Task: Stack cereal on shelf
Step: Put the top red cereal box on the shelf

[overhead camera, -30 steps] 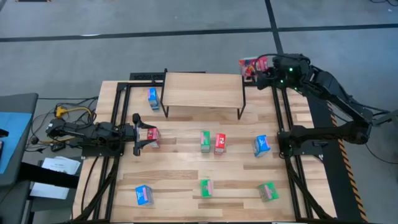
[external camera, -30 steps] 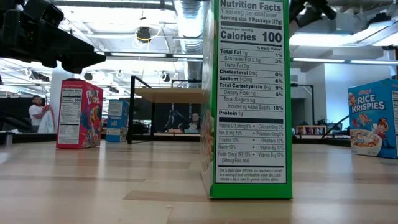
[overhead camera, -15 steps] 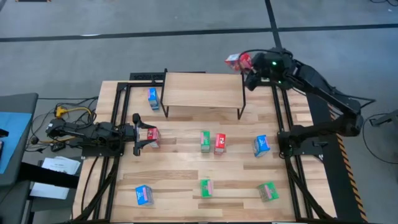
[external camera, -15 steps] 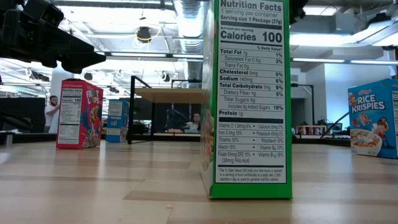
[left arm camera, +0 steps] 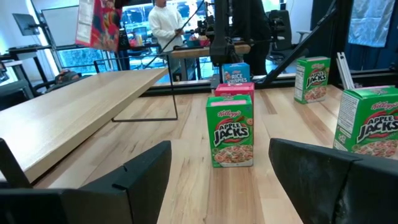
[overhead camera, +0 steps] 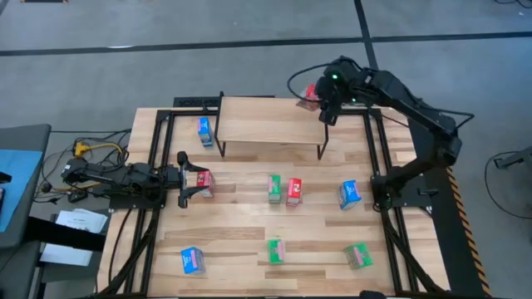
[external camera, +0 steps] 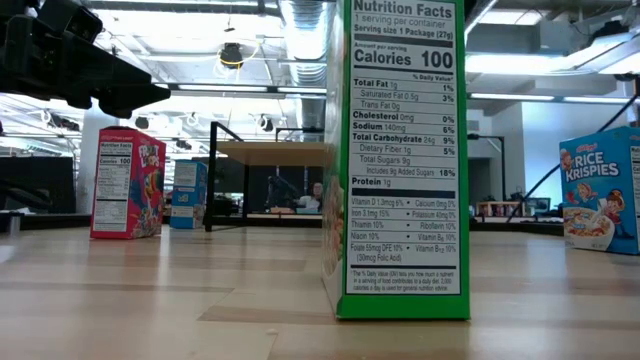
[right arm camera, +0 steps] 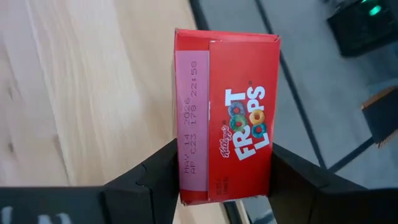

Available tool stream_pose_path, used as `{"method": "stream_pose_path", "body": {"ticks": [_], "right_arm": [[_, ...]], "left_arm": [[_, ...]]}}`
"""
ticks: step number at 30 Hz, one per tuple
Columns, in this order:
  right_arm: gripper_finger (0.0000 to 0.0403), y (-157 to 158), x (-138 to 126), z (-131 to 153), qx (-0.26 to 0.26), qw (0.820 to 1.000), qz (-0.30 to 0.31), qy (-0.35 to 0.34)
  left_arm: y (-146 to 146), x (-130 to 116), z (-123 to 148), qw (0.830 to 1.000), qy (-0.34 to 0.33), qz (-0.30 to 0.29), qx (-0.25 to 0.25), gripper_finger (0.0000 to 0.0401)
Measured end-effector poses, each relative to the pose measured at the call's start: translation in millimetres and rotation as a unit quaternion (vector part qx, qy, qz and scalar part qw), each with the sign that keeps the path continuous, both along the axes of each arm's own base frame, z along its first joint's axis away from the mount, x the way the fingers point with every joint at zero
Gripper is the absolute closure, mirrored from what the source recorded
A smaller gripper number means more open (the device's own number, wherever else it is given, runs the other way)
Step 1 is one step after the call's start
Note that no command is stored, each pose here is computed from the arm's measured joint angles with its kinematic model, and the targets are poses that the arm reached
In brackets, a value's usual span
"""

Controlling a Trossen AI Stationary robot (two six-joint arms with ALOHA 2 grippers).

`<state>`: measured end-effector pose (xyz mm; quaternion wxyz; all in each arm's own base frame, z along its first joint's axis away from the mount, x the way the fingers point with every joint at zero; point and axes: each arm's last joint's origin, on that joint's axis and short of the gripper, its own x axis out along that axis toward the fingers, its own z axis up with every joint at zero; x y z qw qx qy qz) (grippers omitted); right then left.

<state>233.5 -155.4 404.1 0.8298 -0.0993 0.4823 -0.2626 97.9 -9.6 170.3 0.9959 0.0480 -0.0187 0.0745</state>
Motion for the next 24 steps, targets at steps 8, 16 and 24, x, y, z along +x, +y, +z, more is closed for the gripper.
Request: {"method": "stream_pose_path", "body": {"ticks": [8, 16, 24], "right_arm": [[0.018, -9.1, 14.2, -13.3, 0.029, 0.998, 0.01, 0.057], [0.018, -12.9, 21.1, -23.2, 0.048, 0.996, 0.011, 0.073], [0.0181, -13.2, 24.5, -27.2, 0.071, 0.995, 0.02, 0.067]], "left_arm": [[0.0, 0.0, -0.1, 1.0, 0.0, 0.0, 0.0, 0.0139], [0.0, 0.0, 0.0, 1.0, 0.0, 0.0, 0.0, 0.0139], [0.0, 0.0, 0.0, 1.0, 0.0, 0.0, 0.0, 0.0139]]}}
